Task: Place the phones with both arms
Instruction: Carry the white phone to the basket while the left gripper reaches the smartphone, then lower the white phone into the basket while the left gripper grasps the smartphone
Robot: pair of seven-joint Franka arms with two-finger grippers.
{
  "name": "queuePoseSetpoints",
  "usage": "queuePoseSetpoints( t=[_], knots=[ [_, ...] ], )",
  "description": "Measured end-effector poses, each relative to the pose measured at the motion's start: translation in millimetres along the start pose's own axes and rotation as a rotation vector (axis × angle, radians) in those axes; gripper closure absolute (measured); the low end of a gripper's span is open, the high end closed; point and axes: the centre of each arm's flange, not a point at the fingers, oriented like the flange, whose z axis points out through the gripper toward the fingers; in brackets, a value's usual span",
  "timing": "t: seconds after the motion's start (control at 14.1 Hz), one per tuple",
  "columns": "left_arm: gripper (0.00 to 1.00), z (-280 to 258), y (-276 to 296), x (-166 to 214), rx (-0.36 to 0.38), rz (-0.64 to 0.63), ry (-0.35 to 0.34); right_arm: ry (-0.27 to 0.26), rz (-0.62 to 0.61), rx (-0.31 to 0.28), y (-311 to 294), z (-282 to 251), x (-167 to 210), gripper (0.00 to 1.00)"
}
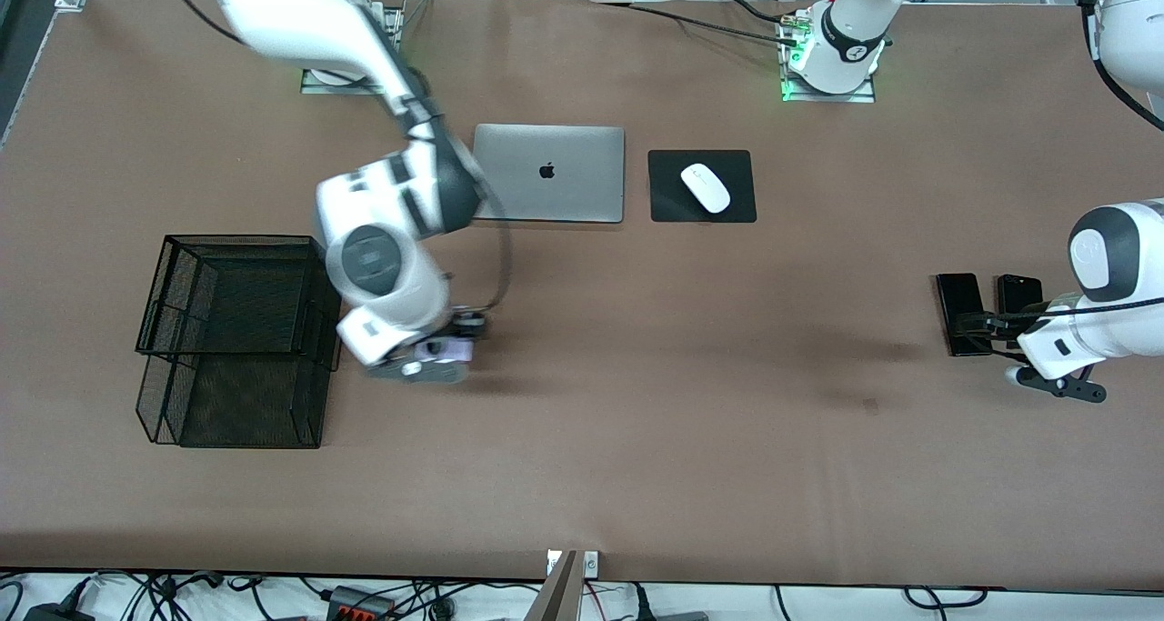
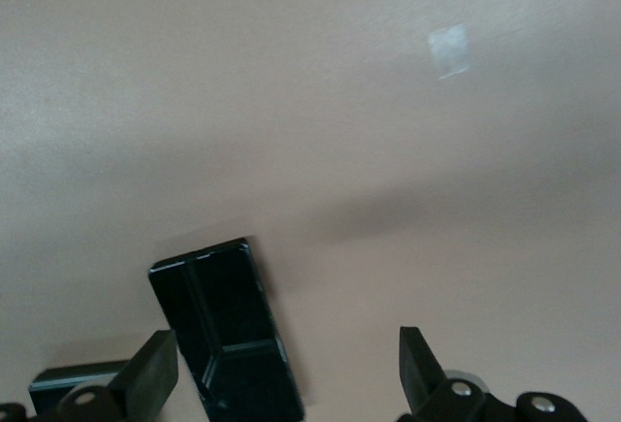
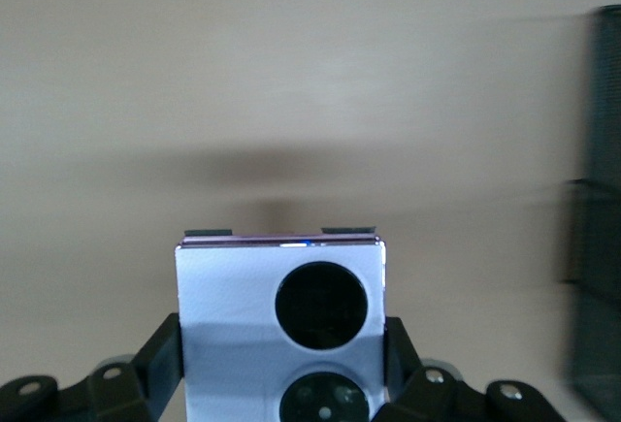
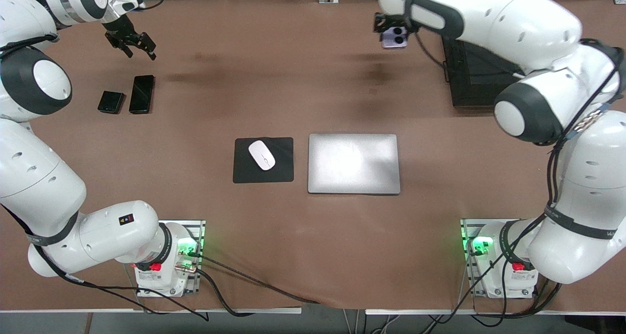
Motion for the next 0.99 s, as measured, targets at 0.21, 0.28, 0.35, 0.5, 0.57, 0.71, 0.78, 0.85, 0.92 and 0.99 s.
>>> queuePoseSetpoints(
  t=[0.21,0.28,0.35,0.5,0.57,0.71,0.78,0.85,0.92,0.99],
  knots=[
    [0.0,14,-21,-14,-0.015,-0.013,-0.013,-0.077,-0.036,0.001,107,-17,16,0.15],
    [0.0,15,-24,-16,-0.017,-0.012,-0.014,-0.094,-0.05,0.01,141,-21,16,0.15],
    [0.0,16,-23,-15,-0.018,-0.009,-0.014,-0.109,-0.064,0.021,175,-23,12,0.15],
    [0.0,16,-18,-13,-0.021,0.001,-0.012,-0.133,-0.082,0.044,238,-26,2,0.15],
    [0.0,17,-16,-12,-0.023,0.004,-0.012,-0.143,-0.085,0.055,267,-25,-3,0.15],
    [0.0,24,-18,-10,-0.023,0.003,-0.005,-0.168,-0.088,0.077,325,-14,-13,0.15],
    [0.0,31,-22,-9,-0.021,-0.001,0.007,-0.184,-0.09,0.089,352,-5,-17,0.15],
    [0.0,39,-27,-9,-0.021,-0.01,0.016,-0.198,-0.086,0.1,376,5,-22,0.15],
    [0.0,48,-31,-11,-0.025,-0.028,0.016,-0.211,-0.082,0.108,391,13,-27,0.15],
    [0.0,55,-36,-13,-0.028,-0.06,0.014,-0.221,-0.075,0.113,399,19,-31,0.15]
  ],
)
